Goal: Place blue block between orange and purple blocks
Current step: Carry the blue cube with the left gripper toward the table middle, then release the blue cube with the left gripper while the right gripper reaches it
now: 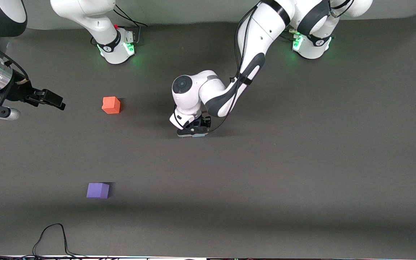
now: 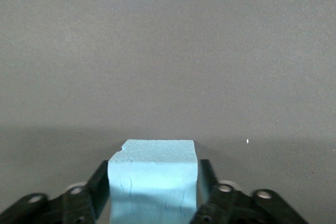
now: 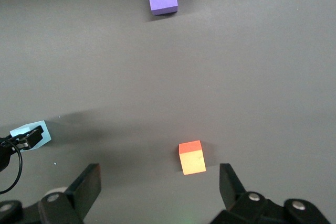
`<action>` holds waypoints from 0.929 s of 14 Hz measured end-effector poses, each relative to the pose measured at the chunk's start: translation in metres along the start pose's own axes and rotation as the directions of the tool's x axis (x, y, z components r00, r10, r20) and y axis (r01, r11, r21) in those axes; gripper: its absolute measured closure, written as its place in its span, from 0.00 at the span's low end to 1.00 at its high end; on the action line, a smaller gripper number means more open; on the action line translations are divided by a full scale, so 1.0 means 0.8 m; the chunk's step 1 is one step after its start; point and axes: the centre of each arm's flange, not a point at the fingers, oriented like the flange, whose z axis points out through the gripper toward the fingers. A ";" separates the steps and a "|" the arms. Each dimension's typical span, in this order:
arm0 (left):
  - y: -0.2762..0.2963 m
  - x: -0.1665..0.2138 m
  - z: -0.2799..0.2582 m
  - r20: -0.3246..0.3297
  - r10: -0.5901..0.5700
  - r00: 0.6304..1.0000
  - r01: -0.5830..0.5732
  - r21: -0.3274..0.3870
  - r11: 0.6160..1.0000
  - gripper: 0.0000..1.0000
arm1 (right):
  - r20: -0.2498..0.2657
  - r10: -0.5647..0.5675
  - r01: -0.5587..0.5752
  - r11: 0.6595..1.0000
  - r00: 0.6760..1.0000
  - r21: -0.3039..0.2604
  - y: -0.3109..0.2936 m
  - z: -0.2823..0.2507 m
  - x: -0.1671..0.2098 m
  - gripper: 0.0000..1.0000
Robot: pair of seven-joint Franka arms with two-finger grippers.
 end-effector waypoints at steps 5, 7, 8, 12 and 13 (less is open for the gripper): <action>-0.026 0.048 -0.102 0.043 -0.023 0.999 0.023 0.017 1.000 0.00 | -0.009 -0.060 0.060 0.998 0.998 -0.008 -0.063 0.007 -0.011 0.00; -0.073 0.101 -0.181 0.088 -0.030 0.996 0.033 -0.029 0.999 0.00 | -0.010 -0.072 0.072 0.997 0.997 -0.013 -0.108 0.015 -0.022 0.00; -0.109 0.133 -0.217 0.108 -0.033 0.994 0.039 -0.053 0.998 0.00 | -0.018 -0.078 0.078 0.997 0.997 -0.012 -0.135 0.021 -0.028 0.00; -0.316 0.260 -0.301 0.164 -0.037 0.986 0.058 -0.120 0.991 0.00 | -0.042 -0.148 0.149 0.989 0.988 0.022 -0.281 0.082 -0.062 0.00; -0.370 0.281 -0.309 0.174 -0.033 0.984 0.055 -0.121 0.991 0.00 | -0.044 -0.150 0.152 0.987 0.988 0.042 -0.312 0.104 -0.068 0.00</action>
